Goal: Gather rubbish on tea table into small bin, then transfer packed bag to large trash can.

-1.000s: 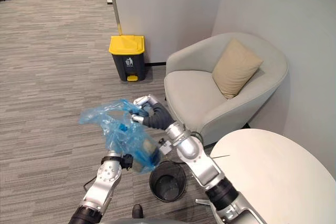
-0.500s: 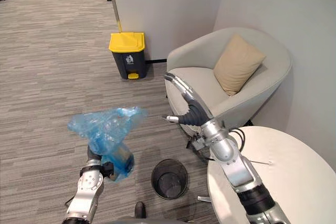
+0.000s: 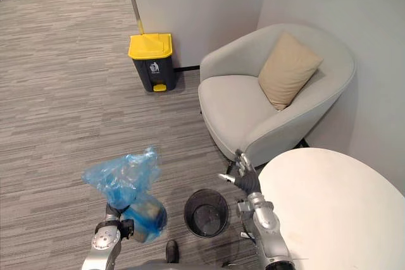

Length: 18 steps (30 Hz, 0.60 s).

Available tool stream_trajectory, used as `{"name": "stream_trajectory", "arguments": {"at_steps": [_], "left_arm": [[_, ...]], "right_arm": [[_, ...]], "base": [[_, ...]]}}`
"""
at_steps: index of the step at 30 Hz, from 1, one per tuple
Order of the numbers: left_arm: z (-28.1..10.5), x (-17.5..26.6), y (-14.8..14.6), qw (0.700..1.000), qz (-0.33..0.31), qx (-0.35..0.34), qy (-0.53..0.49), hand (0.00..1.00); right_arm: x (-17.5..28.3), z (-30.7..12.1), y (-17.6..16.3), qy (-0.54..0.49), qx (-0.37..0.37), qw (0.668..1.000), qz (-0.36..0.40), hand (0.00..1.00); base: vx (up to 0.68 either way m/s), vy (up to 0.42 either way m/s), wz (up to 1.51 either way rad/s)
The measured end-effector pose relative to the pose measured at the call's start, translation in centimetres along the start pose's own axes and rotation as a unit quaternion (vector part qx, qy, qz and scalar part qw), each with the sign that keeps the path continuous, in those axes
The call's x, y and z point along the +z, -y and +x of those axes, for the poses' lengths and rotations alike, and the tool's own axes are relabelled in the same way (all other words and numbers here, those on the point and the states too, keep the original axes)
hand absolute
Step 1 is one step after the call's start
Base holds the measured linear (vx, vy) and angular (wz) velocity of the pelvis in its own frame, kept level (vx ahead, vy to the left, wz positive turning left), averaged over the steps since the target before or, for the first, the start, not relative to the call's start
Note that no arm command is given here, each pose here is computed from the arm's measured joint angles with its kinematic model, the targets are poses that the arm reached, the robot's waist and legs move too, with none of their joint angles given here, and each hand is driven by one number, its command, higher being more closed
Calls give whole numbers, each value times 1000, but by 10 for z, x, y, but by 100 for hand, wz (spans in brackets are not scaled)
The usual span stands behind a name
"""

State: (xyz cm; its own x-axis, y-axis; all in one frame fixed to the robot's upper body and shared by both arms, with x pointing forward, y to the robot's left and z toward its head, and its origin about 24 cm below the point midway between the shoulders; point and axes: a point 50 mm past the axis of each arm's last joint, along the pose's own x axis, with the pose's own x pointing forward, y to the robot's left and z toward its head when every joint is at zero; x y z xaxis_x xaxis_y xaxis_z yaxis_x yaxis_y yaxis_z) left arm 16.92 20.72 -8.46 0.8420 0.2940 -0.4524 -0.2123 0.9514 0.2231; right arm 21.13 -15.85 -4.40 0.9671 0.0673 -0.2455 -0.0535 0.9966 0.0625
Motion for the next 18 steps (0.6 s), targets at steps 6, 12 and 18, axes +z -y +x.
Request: {"name": "stream_trajectory", "arguments": {"at_steps": [6, 12, 18], "left_arm": [[-7, -25, 6, 998, 13, -34, -51, 100], [-11, -36, 10, 995, 20, -54, -75, 100], [-18, -51, 12, 992, 26, -68, -108, 100]], "right_arm": [[-37, -8, 2, -88, -2, 996, 5, 0], [-55, -13, 4, -139, -3, 990, -8, 0], [-68, -21, 5, -170, -5, 985, -17, 0]], "base": [[94, -13, 3], [-13, 2, 0], [-71, 20, 0]]}}
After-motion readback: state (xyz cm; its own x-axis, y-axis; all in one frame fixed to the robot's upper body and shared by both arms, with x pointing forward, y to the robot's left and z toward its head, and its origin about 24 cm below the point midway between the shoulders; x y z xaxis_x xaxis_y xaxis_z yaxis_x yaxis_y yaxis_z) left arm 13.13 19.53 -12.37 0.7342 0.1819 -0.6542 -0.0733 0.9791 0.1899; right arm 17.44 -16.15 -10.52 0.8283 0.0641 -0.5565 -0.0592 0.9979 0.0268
